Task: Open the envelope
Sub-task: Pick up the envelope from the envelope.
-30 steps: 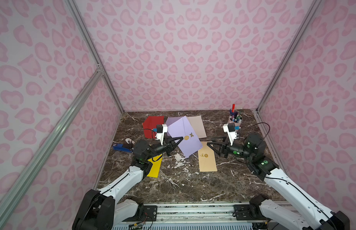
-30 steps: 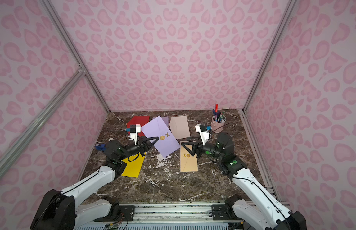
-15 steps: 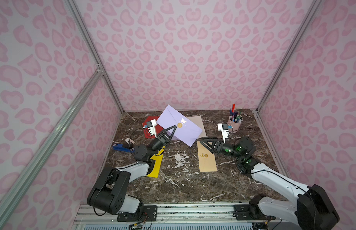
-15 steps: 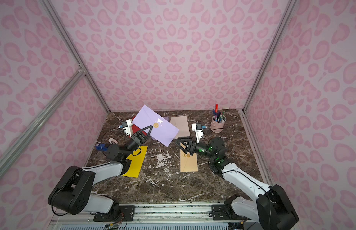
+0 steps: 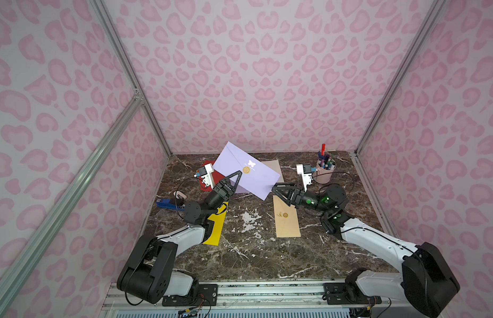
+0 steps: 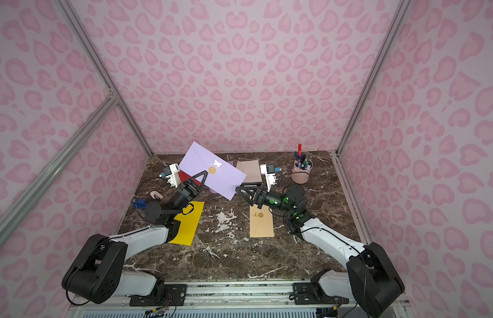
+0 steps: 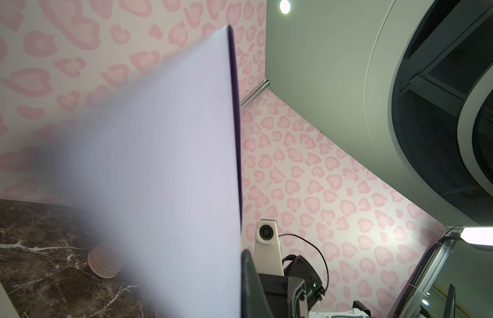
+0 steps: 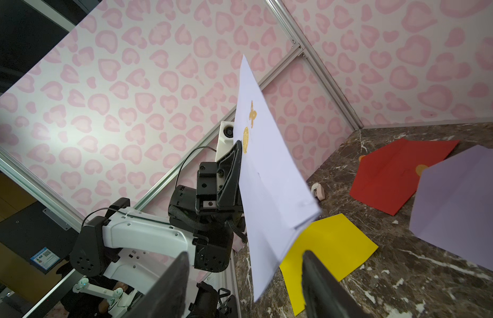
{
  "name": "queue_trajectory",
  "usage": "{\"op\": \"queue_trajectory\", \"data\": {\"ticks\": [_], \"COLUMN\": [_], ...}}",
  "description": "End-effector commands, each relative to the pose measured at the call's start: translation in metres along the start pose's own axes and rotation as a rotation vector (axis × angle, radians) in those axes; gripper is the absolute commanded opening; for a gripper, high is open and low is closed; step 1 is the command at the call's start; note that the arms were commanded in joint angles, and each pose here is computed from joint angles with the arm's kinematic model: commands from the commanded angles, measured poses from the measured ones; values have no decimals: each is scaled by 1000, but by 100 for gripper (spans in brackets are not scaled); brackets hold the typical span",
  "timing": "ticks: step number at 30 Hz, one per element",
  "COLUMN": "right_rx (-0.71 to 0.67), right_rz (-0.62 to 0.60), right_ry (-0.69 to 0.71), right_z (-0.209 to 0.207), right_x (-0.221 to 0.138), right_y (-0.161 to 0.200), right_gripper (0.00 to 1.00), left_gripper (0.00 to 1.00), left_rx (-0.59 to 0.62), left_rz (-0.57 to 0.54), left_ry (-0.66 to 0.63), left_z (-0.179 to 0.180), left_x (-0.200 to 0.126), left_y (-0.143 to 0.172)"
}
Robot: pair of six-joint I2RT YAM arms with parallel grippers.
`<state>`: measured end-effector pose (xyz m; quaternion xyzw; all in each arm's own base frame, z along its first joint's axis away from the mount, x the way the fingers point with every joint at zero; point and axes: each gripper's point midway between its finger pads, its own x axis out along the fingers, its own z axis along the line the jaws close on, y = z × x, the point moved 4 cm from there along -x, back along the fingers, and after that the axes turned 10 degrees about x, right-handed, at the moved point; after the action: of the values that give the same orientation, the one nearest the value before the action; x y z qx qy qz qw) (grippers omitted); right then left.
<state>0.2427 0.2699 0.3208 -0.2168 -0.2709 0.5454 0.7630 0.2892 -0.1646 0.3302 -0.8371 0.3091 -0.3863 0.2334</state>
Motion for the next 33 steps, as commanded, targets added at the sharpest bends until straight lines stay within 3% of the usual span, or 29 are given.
{"op": "queue_trajectory", "data": {"ticks": [1,4,11,17,23,26,33], "right_rx": [-30,-32,-41,-78,-103,-113,-135], "right_rz": [-13,4,49,50,61,63,69], "right_ry": [-31,-49,-125,-101,-94,-94,-89], "right_z": [7,8,21,27,34,36,43], "right_x": [6,16,39,33,30,29,28], "right_y": [-5,-6,-2,-1,-2,-3,-6], "right_gripper": [64,58,0,0,0,0,0], "left_gripper": [5,5,5,4,13,12,36], "left_rx": [159,159,171,205,273,311,366], "left_rz": [-119,-112,-92,-52,-5,14,71], "left_ry": [235,253,248,191,111,76,8], "left_z": [-55,-60,-60,-55,-54,-56,-51], "left_x": [-7,-5,-2,-2,-1,0,0], "left_y": [-23,-22,-19,-14,-12,-13,-9]}}
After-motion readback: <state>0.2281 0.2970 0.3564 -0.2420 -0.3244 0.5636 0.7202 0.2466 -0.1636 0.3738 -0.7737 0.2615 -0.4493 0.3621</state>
